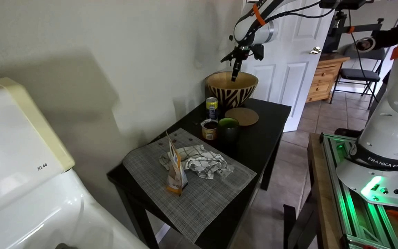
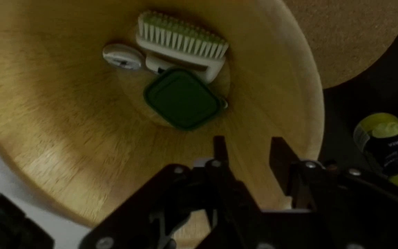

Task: Remove the green lid from the brown bowl

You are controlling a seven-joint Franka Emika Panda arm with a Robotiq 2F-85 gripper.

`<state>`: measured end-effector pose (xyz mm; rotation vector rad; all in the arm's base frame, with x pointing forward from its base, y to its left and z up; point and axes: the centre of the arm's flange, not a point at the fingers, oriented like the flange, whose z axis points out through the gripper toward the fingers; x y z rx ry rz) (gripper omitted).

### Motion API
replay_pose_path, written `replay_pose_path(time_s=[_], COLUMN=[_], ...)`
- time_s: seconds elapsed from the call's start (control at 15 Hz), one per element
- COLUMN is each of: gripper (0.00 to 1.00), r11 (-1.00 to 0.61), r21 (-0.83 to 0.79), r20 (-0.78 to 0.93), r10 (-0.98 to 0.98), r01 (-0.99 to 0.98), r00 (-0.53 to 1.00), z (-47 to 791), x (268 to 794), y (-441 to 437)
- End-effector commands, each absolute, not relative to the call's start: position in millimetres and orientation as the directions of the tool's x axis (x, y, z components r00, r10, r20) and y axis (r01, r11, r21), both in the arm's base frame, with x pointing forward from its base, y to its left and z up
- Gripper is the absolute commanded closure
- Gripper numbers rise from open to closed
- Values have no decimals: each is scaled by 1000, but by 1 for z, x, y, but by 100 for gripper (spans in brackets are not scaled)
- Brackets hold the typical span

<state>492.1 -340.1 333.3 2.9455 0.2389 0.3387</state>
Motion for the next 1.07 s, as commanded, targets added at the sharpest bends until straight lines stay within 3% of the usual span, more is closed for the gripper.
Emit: replay_pose_path(time_s=[0.0, 0.27, 0.8, 1.0], gripper=[31, 1, 0, 0], r11=[-972, -971, -860, -866], r21=[134, 128, -17, 60], r20=[194, 247, 146, 73], r10=[215, 227, 502, 500], r01=[192, 200, 510, 497], r00=[957, 942, 852, 863], z=[283, 277, 272, 273], x=[487, 491, 533, 544], y=[-399, -464, -489, -476])
